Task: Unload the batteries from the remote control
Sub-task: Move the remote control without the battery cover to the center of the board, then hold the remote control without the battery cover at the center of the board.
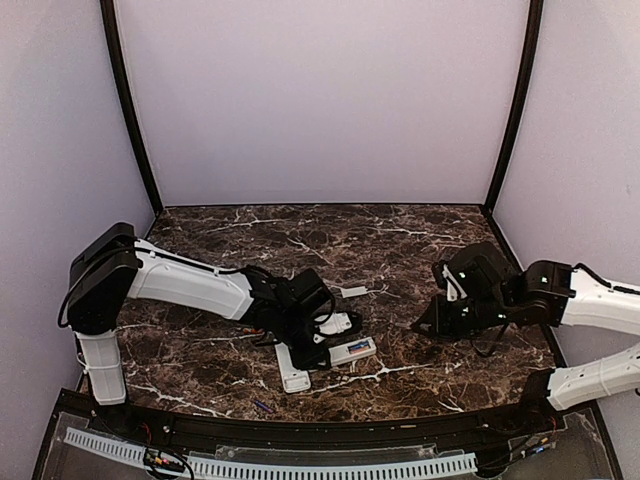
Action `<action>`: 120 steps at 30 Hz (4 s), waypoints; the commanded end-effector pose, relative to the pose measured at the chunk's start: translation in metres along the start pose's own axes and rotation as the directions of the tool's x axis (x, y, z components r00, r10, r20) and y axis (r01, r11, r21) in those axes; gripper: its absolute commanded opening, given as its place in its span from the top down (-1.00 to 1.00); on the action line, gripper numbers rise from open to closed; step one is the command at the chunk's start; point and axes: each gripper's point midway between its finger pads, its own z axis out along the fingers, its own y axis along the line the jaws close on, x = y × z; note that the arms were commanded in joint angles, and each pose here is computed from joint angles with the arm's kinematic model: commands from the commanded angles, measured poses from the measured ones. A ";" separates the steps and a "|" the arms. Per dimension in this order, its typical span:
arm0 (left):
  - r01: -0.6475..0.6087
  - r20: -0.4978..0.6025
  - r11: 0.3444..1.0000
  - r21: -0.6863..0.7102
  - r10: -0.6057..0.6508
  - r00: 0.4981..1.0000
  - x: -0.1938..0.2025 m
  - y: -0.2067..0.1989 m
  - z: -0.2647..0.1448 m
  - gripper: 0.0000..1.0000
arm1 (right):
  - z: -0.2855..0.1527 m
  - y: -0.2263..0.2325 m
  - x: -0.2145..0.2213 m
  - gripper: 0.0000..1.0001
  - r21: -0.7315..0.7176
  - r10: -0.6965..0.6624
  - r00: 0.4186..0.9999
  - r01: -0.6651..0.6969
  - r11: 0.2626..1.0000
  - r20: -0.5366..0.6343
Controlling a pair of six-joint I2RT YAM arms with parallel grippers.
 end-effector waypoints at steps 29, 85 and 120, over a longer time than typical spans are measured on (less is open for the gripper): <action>-0.144 -0.063 0.988 -0.060 0.140 0.988 0.015 -0.015 0.004 -0.16 | 0.039 0.009 0.050 1.00 -0.061 -0.094 0.978 0.084 0.995 -0.188; -0.193 -0.093 0.979 -0.060 0.187 0.978 0.022 -0.019 0.010 0.37 | 0.038 0.053 0.057 1.00 -0.213 -0.012 0.971 -0.039 0.976 -0.237; -0.206 -0.104 0.976 -0.065 0.199 0.974 0.022 -0.020 0.011 0.41 | 0.011 0.082 0.043 1.00 -0.360 0.028 0.978 -0.102 0.927 -0.205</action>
